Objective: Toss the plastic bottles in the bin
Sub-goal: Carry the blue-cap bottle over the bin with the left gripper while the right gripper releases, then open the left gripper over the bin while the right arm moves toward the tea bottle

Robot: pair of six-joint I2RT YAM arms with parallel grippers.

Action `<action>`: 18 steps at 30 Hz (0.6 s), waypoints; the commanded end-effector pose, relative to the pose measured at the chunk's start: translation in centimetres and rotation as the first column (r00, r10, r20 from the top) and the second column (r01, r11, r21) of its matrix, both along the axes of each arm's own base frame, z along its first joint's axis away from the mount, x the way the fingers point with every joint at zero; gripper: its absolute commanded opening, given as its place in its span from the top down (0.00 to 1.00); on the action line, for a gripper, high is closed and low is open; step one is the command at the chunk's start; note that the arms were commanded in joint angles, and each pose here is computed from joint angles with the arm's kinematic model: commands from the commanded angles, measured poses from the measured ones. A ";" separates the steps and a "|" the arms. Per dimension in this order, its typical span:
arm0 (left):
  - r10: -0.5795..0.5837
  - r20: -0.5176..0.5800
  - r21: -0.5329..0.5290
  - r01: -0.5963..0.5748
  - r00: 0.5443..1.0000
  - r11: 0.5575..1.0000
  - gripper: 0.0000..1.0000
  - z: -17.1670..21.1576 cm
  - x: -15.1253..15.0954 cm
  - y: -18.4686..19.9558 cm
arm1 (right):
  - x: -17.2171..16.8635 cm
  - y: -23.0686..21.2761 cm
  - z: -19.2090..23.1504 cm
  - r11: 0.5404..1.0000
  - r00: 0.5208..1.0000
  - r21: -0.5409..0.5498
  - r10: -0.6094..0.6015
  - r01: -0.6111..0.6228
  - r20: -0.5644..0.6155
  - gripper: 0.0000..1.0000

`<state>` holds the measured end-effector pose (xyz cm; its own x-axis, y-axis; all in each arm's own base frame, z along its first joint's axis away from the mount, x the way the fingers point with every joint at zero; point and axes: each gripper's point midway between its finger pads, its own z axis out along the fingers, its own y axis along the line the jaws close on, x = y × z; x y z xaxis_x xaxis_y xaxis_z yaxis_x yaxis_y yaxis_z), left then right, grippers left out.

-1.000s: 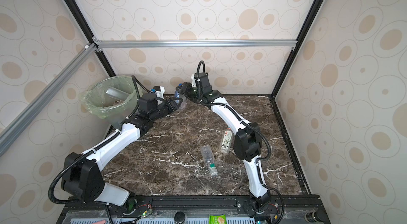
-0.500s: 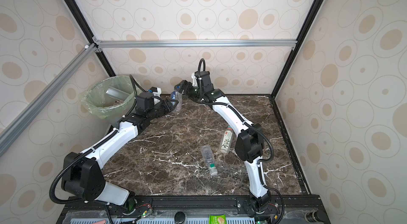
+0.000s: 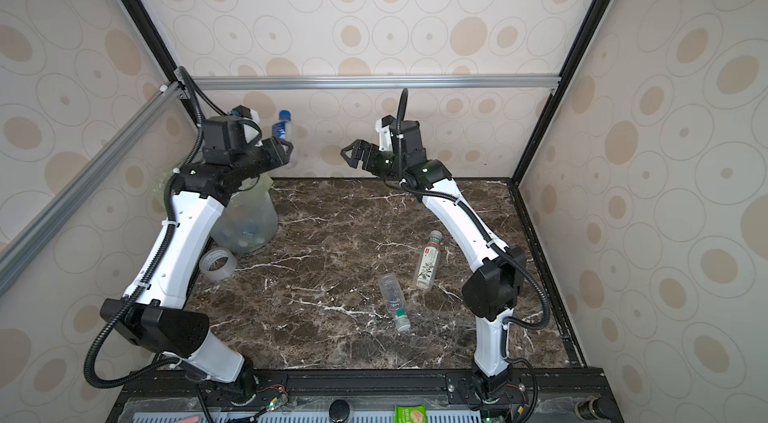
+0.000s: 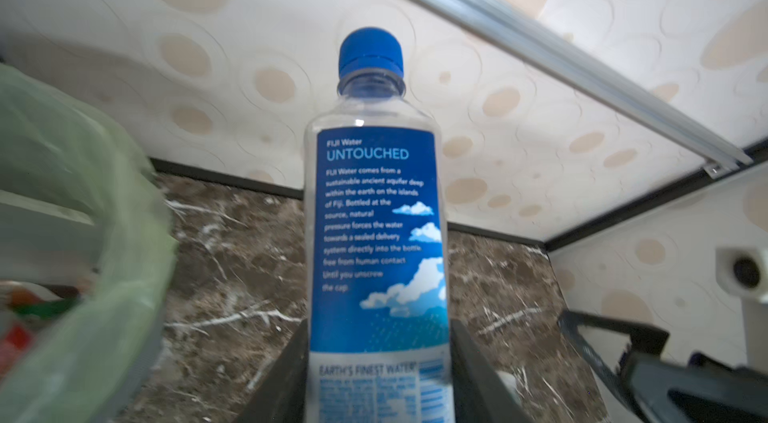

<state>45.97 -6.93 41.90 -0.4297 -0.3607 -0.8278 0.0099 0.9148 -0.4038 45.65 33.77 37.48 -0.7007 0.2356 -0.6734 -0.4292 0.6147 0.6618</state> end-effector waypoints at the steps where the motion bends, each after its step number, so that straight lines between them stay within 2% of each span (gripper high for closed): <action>1: 0.129 -0.112 0.118 -0.116 0.985 0.986 0.54 -1.7 -1.1 5.3 | -2.6 1.8 0.3 0.988 0.992 -0.124 0.100 -0.089 0.081 0.00; 3: 0.218 -0.073 0.153 -0.205 0.973 0.967 0.54 -0.2 -1.3 7.7 | -3.4 2.8 0.3 0.981 0.987 -0.158 0.131 -0.114 0.099 0.00; 5: 0.278 0.024 0.152 -0.278 0.960 0.948 0.54 2.9 -1.9 9.3 | -4.0 3.6 0.0 0.976 0.983 -0.165 0.157 -0.141 0.090 0.00; 8: 0.333 0.163 0.120 -0.354 0.929 0.928 0.54 7.6 -3.3 10.6 | -4.3 4.3 -0.6 0.974 0.982 -0.160 0.174 -0.160 0.078 0.00; 11: 0.348 0.226 0.106 -0.378 0.910 0.920 0.54 10.5 -3.9 11.0 | -4.3 4.5 -1.2 0.974 0.982 -0.154 0.177 -0.165 0.068 0.00; 14: 0.369 0.246 0.117 -0.405 0.896 0.907 0.54 11.4 -4.0 11.7 | -4.3 4.5 -1.6 0.971 0.981 -0.166 0.183 -0.171 0.064 0.00; 18: 0.391 0.171 0.125 -0.413 0.904 0.902 0.54 8.2 -2.9 13.0 | -4.2 4.3 -2.3 0.968 0.981 -0.183 0.183 -0.169 0.058 0.00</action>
